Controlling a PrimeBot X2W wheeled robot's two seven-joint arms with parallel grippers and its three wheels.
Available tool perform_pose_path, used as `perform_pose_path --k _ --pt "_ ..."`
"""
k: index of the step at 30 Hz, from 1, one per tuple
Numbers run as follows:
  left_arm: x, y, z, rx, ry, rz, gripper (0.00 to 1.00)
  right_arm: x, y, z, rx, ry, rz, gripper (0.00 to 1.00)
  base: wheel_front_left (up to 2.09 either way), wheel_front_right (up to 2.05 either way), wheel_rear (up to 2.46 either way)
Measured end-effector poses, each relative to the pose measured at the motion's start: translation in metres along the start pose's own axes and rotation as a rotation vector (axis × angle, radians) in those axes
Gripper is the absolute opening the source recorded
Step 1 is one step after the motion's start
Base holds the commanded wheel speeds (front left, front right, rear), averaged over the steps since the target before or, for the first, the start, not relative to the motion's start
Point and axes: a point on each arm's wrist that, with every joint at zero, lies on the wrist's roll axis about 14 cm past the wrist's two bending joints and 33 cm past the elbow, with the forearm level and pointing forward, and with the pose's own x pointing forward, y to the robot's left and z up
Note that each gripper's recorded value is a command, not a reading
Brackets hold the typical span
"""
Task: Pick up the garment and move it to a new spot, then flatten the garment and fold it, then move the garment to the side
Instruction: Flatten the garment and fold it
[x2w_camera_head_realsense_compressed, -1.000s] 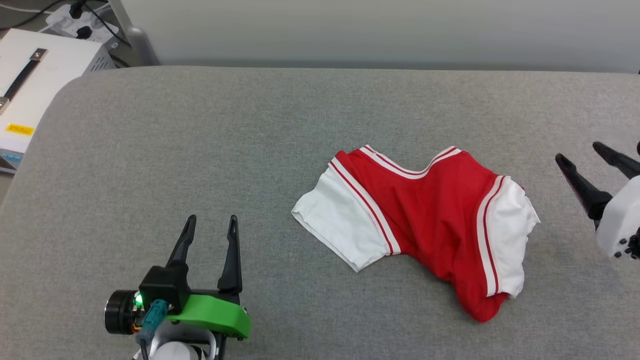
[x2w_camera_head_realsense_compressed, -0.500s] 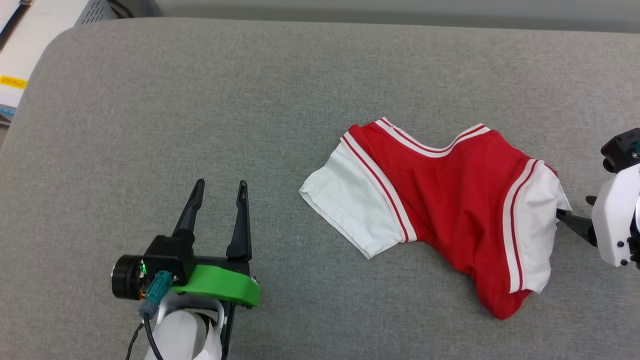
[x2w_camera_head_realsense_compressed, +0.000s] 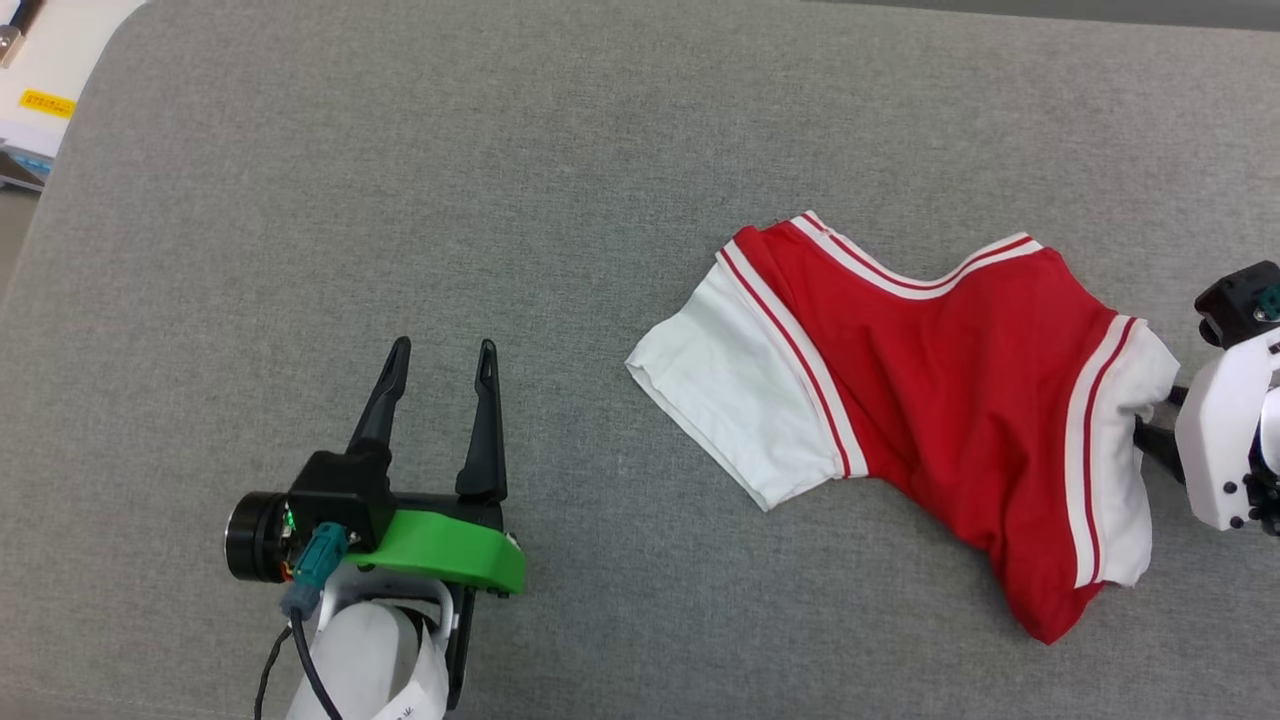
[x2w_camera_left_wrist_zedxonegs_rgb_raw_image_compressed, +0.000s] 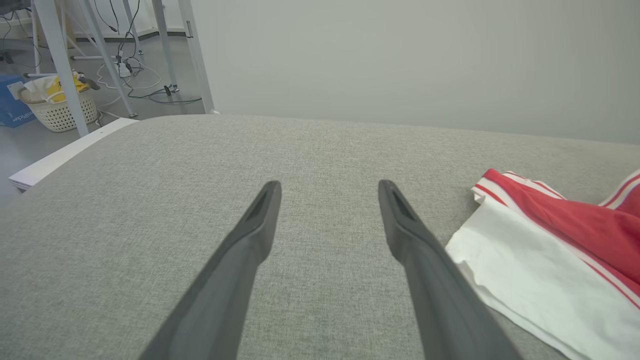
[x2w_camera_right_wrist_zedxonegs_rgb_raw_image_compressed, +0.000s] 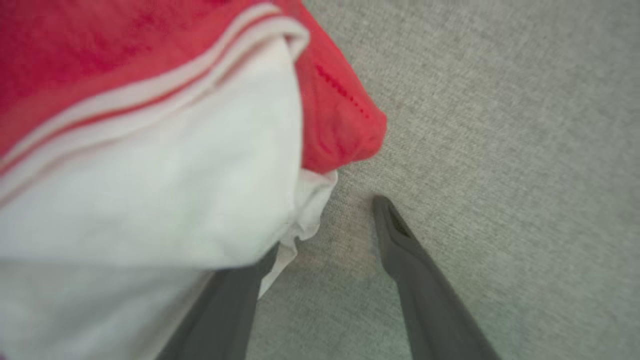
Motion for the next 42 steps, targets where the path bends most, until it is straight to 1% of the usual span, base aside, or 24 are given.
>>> perform_pose_path --k 3,7,10,12,15,18,19,20,26,29,30,31,32,36,39,41,42 --pt "-0.001 -0.003 0.003 -0.002 -0.008 -0.008 1.0 -0.006 0.0 0.007 0.052 -0.073 0.01 0.0 0.0 0.0 0.0" --pt "-0.004 -0.007 0.009 -0.007 -0.022 -0.019 1.0 -0.024 -0.006 0.018 0.117 -0.196 0.002 0.0 0.0 0.0 0.0" --pt "-0.007 -0.01 0.012 -0.01 -0.029 -0.027 1.0 -0.045 -0.028 0.011 0.162 -0.236 -0.055 0.0 0.0 0.0 0.0" --pt "-0.009 -0.014 0.013 -0.013 -0.032 -0.036 1.0 -0.063 -0.049 0.003 0.196 -0.255 -0.11 0.0 0.0 0.0 0.0" --pt "-0.01 -0.019 0.015 -0.016 -0.036 -0.051 1.0 -0.082 -0.071 -0.013 0.258 -0.269 -0.172 0.0 0.0 0.0 0.0" --pt "-0.009 -0.024 0.016 -0.017 -0.041 -0.069 1.0 -0.09 -0.085 -0.03 0.336 -0.271 -0.21 0.0 0.0 0.0 0.0" --pt "-0.009 -0.025 0.015 -0.012 -0.037 -0.075 1.0 -0.092 -0.098 -0.048 0.385 -0.248 -0.255 0.0 0.0 0.0 0.0" --pt "-0.01 -0.024 0.014 -0.011 -0.033 -0.076 1.0 -0.091 -0.102 -0.054 0.399 -0.237 -0.268 0.0 0.0 0.0 0.0" --pt "-0.012 -0.02 0.008 -0.004 -0.014 -0.071 1.0 -0.078 -0.11 -0.079 0.475 -0.177 -0.308 0.0 0.0 0.0 0.0" --pt "-0.014 -0.018 0.007 -0.002 -0.01 -0.065 1.0 -0.074 -0.11 -0.08 0.493 -0.198 -0.319 0.0 0.0 0.0 0.0" --pt "-0.014 -0.017 0.008 -0.002 -0.011 -0.063 1.0 -0.074 -0.109 -0.077 0.495 -0.218 -0.319 0.16 0.0 0.0 0.0" --pt "-0.015 -0.017 0.009 -0.001 -0.014 -0.061 1.0 -0.075 -0.108 -0.073 0.493 -0.244 -0.321 0.67 0.0 0.0 0.0" --pt "-0.015 -0.016 0.01 -0.001 -0.017 -0.059 1.0 -0.077 -0.109 -0.07 0.484 -0.27 -0.328 1.0 0.0 0.0 0.0" --pt "-0.016 -0.013 0.018 0.0 -0.039 -0.055 1.0 -0.095 -0.116 -0.049 0.408 -0.414 -0.375 1.0 0.0 0.0 0.0" --pt "-0.014 -0.01 0.025 0.01 -0.06 -0.059 1.0 -0.114 -0.119 -0.027 0.333 -0.563 -0.412 1.0 0.0 0.0 0.0" --pt "-0.009 -0.011 0.033 0.021 -0.083 -0.078 1.0 -0.129 -0.121 -0.009 0.281 -0.673 -0.438 1.0 0.0 0.0 0.0" --pt "0.002 -0.015 0.049 0.031 -0.129 -0.116 1.0 -0.139 -0.111 0.01 0.233 -0.788 -0.436 1.0 0.0 0.0 0.0"
